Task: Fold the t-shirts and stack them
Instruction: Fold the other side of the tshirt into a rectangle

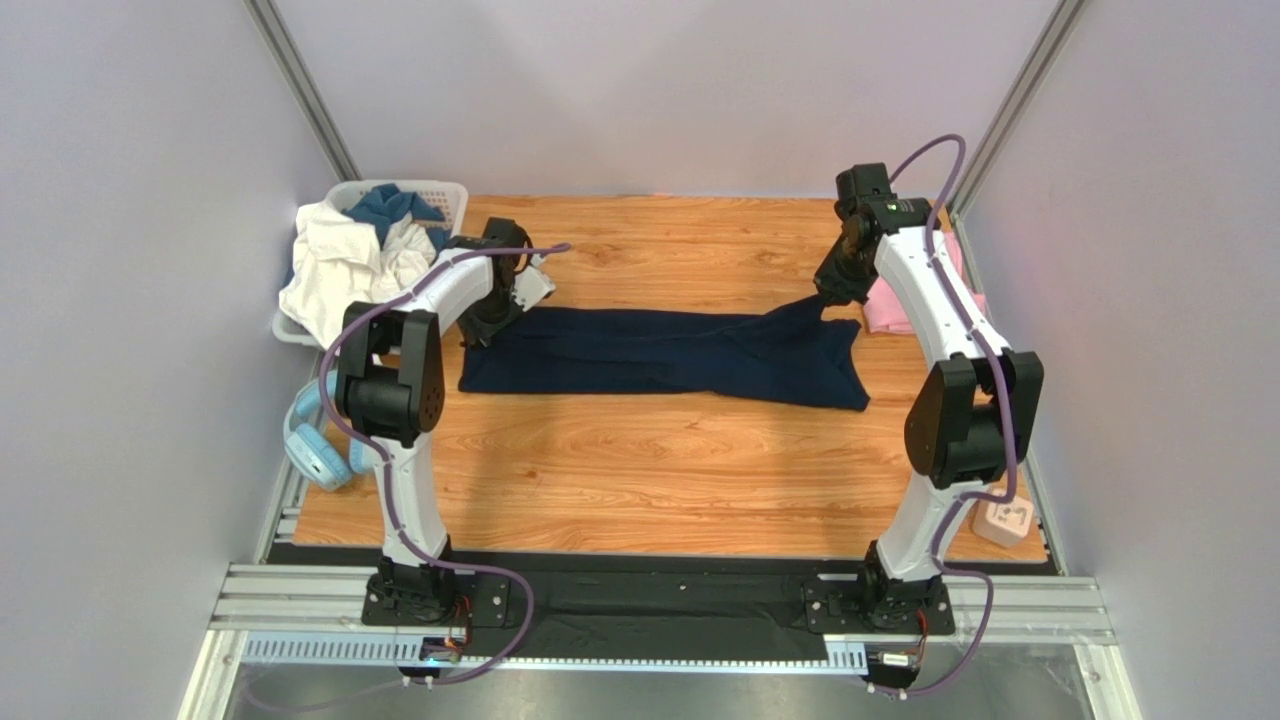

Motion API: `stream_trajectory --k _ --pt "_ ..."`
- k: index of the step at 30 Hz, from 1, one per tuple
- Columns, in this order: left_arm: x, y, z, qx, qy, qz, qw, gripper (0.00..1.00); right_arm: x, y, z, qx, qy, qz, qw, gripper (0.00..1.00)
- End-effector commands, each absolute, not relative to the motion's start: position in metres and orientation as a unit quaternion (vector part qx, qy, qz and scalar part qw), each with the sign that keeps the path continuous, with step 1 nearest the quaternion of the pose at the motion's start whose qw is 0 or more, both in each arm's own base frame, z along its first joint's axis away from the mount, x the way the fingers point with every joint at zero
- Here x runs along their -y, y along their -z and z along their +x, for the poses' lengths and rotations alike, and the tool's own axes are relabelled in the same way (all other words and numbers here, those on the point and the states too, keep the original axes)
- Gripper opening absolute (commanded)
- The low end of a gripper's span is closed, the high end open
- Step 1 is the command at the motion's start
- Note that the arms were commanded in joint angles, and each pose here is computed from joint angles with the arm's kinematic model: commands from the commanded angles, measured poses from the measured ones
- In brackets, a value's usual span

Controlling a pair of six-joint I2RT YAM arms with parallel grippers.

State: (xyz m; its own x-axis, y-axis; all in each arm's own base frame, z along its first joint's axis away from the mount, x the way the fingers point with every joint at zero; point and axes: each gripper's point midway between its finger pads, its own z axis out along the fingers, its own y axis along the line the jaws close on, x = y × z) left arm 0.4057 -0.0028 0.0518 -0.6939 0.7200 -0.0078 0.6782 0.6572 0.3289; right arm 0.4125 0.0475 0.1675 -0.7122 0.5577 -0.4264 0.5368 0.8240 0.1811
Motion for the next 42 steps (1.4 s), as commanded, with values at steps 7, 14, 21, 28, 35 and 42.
stream_trajectory --k 7,14,21,28,35,42 --pt "-0.027 -0.057 0.454 -0.895 -0.244 0.359 0.097 1.00 -0.049 -0.123 0.454 -0.935 -0.003 0.283 0.215 0.00" --pt "-0.013 -0.124 0.449 -0.906 -0.218 0.321 0.167 1.00 -0.053 -0.121 0.490 -0.935 -0.006 0.277 0.223 0.00" --pt "0.073 -0.141 0.387 -0.894 -0.109 0.385 0.200 1.00 -0.049 -0.130 0.528 -0.927 -0.015 0.280 0.248 0.13" --pt "0.114 -0.091 0.341 -0.895 0.026 0.419 0.152 1.00 -0.034 -0.173 0.507 -0.922 0.011 0.267 0.280 0.32" --pt "0.099 -0.048 0.360 -0.902 -0.009 0.414 0.120 1.00 -0.034 -0.212 0.443 -0.916 -0.018 0.277 0.289 0.30" --pt "0.072 -0.032 0.384 -0.914 -0.035 0.390 0.110 1.00 -0.079 -0.151 0.374 -0.940 -0.094 0.253 0.207 0.25"
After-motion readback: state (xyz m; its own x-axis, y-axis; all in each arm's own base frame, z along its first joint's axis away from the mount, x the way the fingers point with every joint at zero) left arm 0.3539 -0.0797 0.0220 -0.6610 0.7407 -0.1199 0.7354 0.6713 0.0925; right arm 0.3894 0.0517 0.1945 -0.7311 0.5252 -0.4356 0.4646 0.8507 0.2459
